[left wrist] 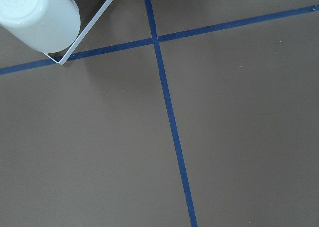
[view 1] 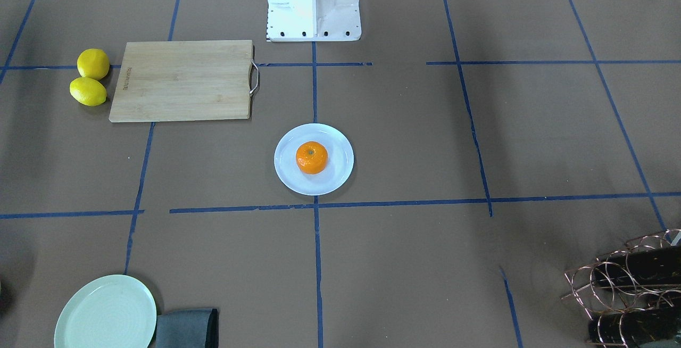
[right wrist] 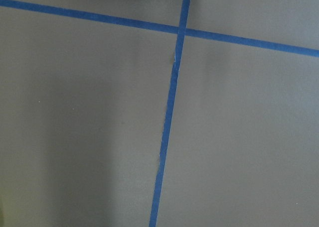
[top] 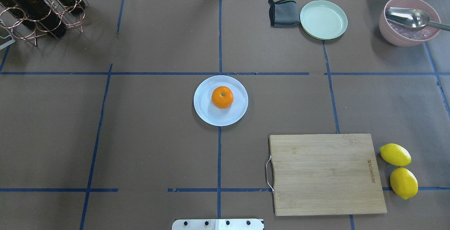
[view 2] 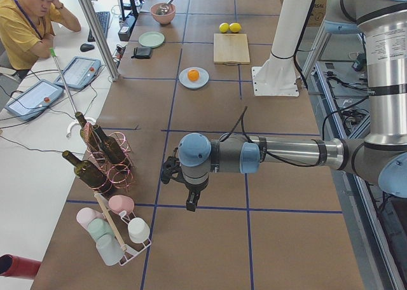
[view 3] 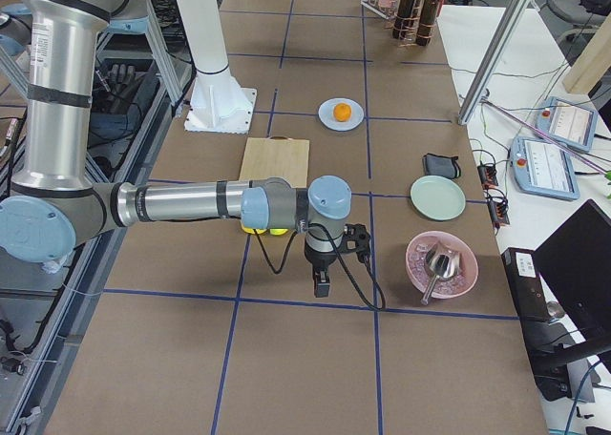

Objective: Pick orange to plate

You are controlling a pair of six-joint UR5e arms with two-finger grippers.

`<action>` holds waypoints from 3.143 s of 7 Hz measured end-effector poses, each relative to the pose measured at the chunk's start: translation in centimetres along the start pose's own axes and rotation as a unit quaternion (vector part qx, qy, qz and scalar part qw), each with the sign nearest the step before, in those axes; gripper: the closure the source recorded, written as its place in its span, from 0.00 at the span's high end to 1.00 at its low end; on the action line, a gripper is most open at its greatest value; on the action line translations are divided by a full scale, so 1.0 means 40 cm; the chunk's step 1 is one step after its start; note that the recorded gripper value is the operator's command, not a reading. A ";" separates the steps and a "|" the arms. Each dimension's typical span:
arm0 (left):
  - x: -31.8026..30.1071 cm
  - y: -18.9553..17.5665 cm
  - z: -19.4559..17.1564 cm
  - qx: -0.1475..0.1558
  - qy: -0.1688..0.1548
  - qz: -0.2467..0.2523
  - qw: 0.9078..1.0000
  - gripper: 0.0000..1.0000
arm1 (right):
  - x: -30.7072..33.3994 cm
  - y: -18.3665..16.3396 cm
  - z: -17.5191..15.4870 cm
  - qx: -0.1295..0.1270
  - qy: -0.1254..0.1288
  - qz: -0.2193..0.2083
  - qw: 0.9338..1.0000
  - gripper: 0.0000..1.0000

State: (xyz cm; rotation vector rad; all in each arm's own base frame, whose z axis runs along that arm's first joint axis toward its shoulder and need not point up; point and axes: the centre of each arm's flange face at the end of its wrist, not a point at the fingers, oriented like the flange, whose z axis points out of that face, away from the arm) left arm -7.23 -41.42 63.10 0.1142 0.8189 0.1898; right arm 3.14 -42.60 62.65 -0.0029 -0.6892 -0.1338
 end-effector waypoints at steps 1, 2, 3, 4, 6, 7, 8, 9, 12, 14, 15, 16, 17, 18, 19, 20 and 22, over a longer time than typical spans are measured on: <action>0.000 0.000 0.000 0.000 -0.001 0.000 1.000 1.00 | 0.013 0.006 0.017 -0.007 -0.002 0.006 1.000 1.00; -0.001 0.001 0.000 0.000 -0.001 0.000 1.000 1.00 | 0.029 0.010 0.036 -0.014 -0.003 0.012 1.000 1.00; -0.001 0.001 0.001 -0.001 -0.001 -0.001 1.000 1.00 | 0.038 0.012 0.047 -0.019 -0.003 0.016 1.000 1.00; 0.000 0.000 -0.001 0.000 -0.001 0.000 1.000 1.00 | 0.042 0.012 0.051 -0.020 -0.003 0.017 1.000 1.00; 0.004 -0.002 -0.005 0.002 -0.001 0.002 1.000 1.00 | 0.042 0.011 0.051 -0.020 -0.003 0.018 1.000 1.00; 0.004 -0.002 -0.006 0.002 -0.002 0.002 1.000 1.00 | 0.042 0.010 0.050 -0.020 -0.003 0.017 1.000 1.00; 0.005 -0.004 -0.007 0.003 -0.002 0.003 1.000 1.00 | 0.041 0.009 0.050 -0.020 -0.003 0.017 1.000 1.00; 0.006 -0.005 -0.007 0.003 -0.002 0.003 1.000 1.00 | 0.040 0.008 0.050 -0.020 -0.003 0.016 1.000 1.00; 0.008 -0.011 -0.011 0.005 -0.002 0.005 1.000 1.00 | 0.039 0.004 0.049 -0.019 -0.003 0.016 1.000 1.00; 0.010 -0.016 -0.013 0.006 -0.002 0.007 1.000 1.00 | 0.037 0.001 0.046 -0.018 -0.003 0.015 1.000 1.00; 0.011 -0.019 -0.015 0.007 -0.002 0.007 1.000 1.00 | 0.036 0.000 0.045 -0.017 -0.003 0.015 1.000 1.00; 0.012 -0.020 -0.015 0.007 -0.002 0.008 1.000 1.00 | 0.036 0.000 0.045 -0.017 -0.003 0.014 1.000 1.00; 0.012 -0.021 -0.015 0.007 -0.002 0.008 1.000 1.00 | 0.035 -0.001 0.044 -0.017 -0.003 0.014 1.000 1.00; 0.013 -0.022 -0.017 0.008 -0.002 0.008 1.000 1.00 | 0.035 -0.003 0.043 -0.017 -0.003 0.014 1.000 1.00; 0.014 -0.025 -0.018 0.009 -0.002 0.010 1.000 1.00 | 0.035 -0.003 0.043 -0.016 -0.003 0.014 1.000 1.00; 0.016 -0.027 -0.020 0.010 -0.003 0.011 1.000 1.00 | 0.035 -0.004 0.043 -0.016 -0.003 0.013 1.000 1.00; 0.017 -0.029 -0.021 0.012 -0.003 0.013 1.000 1.00 | 0.034 -0.004 0.042 -0.016 -0.003 0.013 1.000 1.00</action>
